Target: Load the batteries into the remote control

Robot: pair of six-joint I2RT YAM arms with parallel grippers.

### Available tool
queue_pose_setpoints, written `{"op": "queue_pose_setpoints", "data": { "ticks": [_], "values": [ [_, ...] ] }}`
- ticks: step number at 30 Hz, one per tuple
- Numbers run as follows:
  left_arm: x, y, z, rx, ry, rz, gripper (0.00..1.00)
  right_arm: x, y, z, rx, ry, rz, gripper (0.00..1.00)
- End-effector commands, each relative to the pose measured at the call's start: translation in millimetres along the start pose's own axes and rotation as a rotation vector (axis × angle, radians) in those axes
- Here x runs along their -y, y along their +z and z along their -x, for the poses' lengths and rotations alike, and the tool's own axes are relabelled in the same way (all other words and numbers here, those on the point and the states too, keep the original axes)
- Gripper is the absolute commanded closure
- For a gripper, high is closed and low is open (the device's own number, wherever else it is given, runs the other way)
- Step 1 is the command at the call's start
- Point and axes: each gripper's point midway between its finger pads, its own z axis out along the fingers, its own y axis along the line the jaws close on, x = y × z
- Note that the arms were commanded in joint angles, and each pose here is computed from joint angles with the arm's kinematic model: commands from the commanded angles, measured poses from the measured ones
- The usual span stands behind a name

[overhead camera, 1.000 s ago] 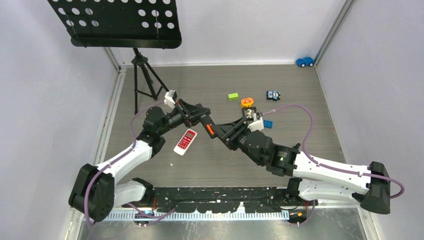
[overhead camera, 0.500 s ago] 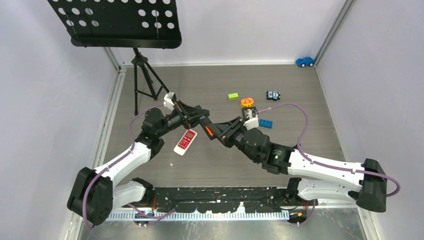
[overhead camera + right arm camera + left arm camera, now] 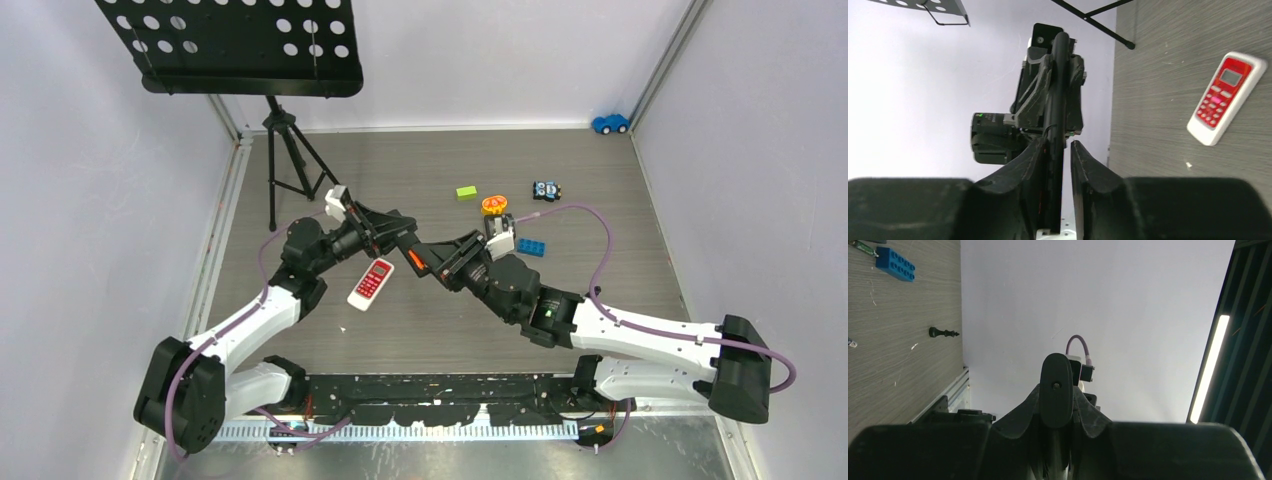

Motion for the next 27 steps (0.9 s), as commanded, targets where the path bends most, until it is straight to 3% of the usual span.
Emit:
{"op": "queue_pose_setpoints", "data": {
  "ticks": [1, 4, 6, 9, 17, 27],
  "values": [
    [25.0, -7.3, -19.1, -0.069, 0.071, -0.083, 1.00, 8.8, -3.2, 5.7, 0.011, -0.067, 0.004, 0.55],
    [13.2, -6.4, -14.6, -0.066, 0.138, -0.043, 1.00, 2.6, -15.1, 10.5, 0.007, -0.099, 0.054, 0.30],
    [6.0, -6.4, -14.1, -0.083, 0.203, -0.021, 1.00, -5.0, -23.7, 11.1, -0.017, -0.152, 0.095, 0.23],
    [-2.9, -7.1, -15.8, -0.122, 0.295, 0.001, 1.00, -12.2, -36.3, 5.1, -0.078, -0.248, 0.146, 0.21],
    [7.1, -14.4, -35.2, -0.263, 0.530, -0.052, 1.00, 12.8, -50.6, -10.9, -0.236, -0.493, 0.085, 0.25],
    [13.0, -19.3, -43.9, -0.314, 0.588, -0.073, 1.00, 12.6, -43.3, -43.5, -0.425, -0.633, 0.106, 0.54]
  ]
}}
